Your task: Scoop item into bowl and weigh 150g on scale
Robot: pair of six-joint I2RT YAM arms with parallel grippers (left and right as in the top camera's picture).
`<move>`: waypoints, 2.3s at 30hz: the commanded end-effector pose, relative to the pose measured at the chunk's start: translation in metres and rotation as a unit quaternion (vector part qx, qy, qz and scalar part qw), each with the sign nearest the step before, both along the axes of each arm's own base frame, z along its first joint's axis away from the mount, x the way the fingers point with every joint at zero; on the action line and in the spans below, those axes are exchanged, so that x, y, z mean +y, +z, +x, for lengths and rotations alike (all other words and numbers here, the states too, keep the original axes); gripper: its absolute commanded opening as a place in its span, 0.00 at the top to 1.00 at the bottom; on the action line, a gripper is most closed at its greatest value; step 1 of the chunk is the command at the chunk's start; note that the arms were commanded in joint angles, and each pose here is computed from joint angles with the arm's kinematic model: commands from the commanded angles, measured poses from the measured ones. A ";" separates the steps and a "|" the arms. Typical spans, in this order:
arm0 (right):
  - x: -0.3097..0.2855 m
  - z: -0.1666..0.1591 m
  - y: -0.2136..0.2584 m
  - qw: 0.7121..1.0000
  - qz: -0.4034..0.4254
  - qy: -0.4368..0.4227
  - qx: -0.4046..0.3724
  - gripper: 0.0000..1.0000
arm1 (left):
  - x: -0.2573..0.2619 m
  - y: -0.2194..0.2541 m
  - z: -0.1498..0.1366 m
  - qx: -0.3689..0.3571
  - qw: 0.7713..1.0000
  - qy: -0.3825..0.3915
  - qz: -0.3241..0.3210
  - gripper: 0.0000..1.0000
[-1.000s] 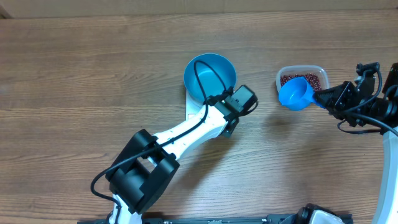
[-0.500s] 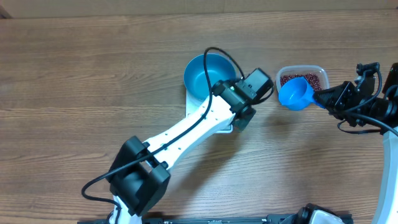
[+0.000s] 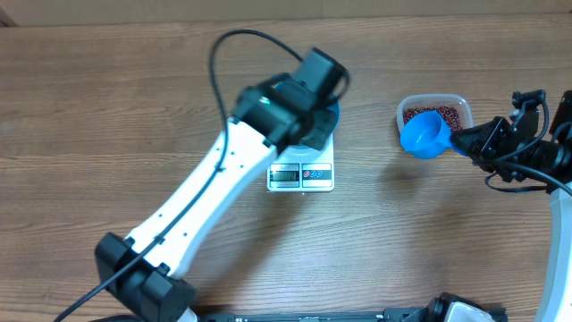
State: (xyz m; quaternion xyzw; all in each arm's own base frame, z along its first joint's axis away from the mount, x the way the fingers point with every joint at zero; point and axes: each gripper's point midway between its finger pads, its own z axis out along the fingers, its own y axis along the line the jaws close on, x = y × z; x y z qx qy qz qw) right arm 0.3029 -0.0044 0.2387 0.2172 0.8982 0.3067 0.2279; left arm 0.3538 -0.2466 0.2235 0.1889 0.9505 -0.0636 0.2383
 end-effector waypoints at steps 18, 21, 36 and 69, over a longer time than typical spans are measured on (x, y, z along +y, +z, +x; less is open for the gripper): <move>-0.001 0.000 0.013 1.000 -0.011 0.003 -0.021 0.96 | 0.078 0.013 0.016 0.035 0.995 -0.083 -0.039 0.89; -0.001 0.000 0.013 1.000 -0.011 0.003 -0.021 0.96 | 0.080 0.013 0.016 0.037 0.995 -0.081 -0.044 0.86; -0.001 0.000 0.013 1.000 -0.012 0.004 -0.022 0.96 | 0.084 0.012 0.018 0.034 0.996 -0.075 -0.030 0.00; -0.004 0.000 0.011 1.000 -0.019 0.000 -0.018 0.96 | 0.119 -0.033 -0.077 -0.016 0.998 -0.032 -0.058 0.01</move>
